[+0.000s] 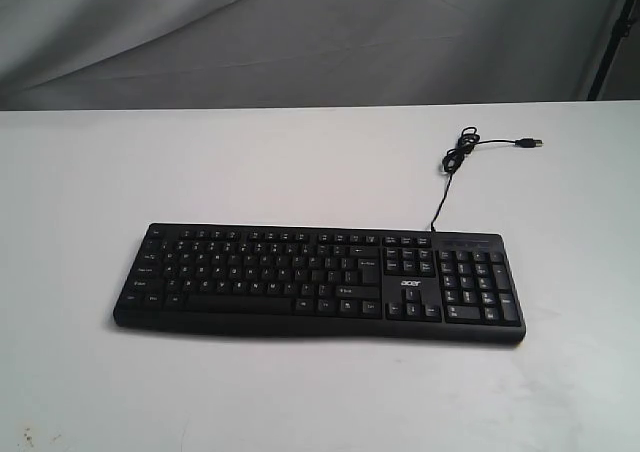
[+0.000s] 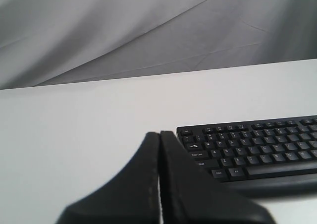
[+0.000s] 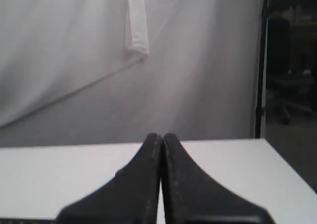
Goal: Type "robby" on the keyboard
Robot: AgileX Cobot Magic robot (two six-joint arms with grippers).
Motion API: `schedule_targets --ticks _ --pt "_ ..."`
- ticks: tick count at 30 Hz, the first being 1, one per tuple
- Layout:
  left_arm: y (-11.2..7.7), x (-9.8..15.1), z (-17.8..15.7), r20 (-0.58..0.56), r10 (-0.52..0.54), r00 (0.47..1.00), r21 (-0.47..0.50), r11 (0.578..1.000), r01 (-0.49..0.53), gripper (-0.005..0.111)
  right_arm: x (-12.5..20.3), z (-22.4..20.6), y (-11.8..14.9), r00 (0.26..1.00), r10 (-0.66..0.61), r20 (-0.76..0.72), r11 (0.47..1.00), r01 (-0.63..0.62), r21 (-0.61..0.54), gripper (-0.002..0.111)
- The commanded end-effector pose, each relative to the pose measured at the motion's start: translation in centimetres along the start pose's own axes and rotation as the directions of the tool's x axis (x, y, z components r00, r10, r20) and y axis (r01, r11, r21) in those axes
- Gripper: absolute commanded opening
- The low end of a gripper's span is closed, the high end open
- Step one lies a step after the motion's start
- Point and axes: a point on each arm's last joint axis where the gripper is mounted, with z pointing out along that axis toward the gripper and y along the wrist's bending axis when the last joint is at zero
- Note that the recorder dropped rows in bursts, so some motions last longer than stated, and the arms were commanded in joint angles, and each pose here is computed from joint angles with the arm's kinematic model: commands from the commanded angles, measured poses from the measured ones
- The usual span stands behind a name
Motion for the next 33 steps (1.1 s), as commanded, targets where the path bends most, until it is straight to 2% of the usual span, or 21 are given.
schedule_targets --ticks 1,5,9,10,11,13,15,16,18,23,24,28,33 --pt "0.0 0.1 0.0 0.005 0.003 1.000 0.004 1.000 -0.003 0.000 -1.0 -0.1 0.0 0.992 0.000 0.123 1.000 -0.001 0.003 0.000" --pt "0.0 0.1 0.0 0.005 0.003 1.000 0.004 1.000 -0.003 0.000 -1.9 -0.2 0.0 0.976 0.000 0.216 1.000 0.000 0.000 0.000" --pt "0.0 0.1 0.0 0.005 0.003 1.000 0.004 1.000 -0.003 0.000 -3.6 -0.8 0.1 0.914 0.042 0.404 0.999 -0.036 -0.023 0.000" --pt "0.0 0.1 0.0 0.005 0.003 1.000 0.004 1.000 -0.003 0.000 -3.8 -0.9 0.1 0.899 0.092 0.428 0.996 -0.081 -0.044 0.000" --pt "0.0 0.1 0.0 0.005 0.003 1.000 0.004 1.000 -0.003 0.000 -4.0 -1.0 0.1 0.878 0.194 0.437 0.981 -0.172 -0.090 0.000" --pt "0.0 0.1 0.0 0.005 0.003 1.000 0.004 1.000 -0.003 0.000 -4.1 -1.1 0.1 0.828 0.354 0.434 0.935 -0.311 -0.169 0.000" --pt "0.0 0.1 0.0 0.005 0.003 1.000 0.004 1.000 -0.003 0.000 -4.3 -1.2 0.2 0.783 0.454 0.426 0.891 -0.391 -0.232 0.000" --pt "0.0 0.1 0.0 0.005 0.003 1.000 0.004 1.000 -0.003 0.000 -4.2 -1.1 0.4 0.784 0.471 0.404 0.881 -0.399 -0.253 0.000" --pt "0.0 0.1 0.0 0.005 0.003 1.000 0.004 1.000 -0.003 0.000 -5.1 -1.2 1.0 0.825 0.424 0.375 0.899 -0.333 -0.284 0.000" --pt "0.0 0.1 0.0 0.005 0.003 1.000 0.004 1.000 -0.003 0.000 -9.6 -0.5 2.7 0.919 0.193 0.345 0.942 -0.075 -0.327 0.000" --pt "0.0 0.1 0.0 0.005 0.003 1.000 0.004 1.000 -0.003 0.000 -10.3 0.1 2.8 0.930 0.181 0.321 0.941 -0.068 -0.332 0.000" --pt "0.0 0.1 0.0 0.005 0.003 1.000 0.004 1.000 -0.003 0.000 -13.2 4.9 3.4 0.978 0.078 0.192 0.939 -0.007 -0.345 0.000" --pt "0.0 0.1 0.0 0.005 0.003 1.000 0.004 1.000 -0.003 0.000 -15.5 13.7 3.7 0.996 -0.055 0.064 0.930 0.074 -0.360 0.000"
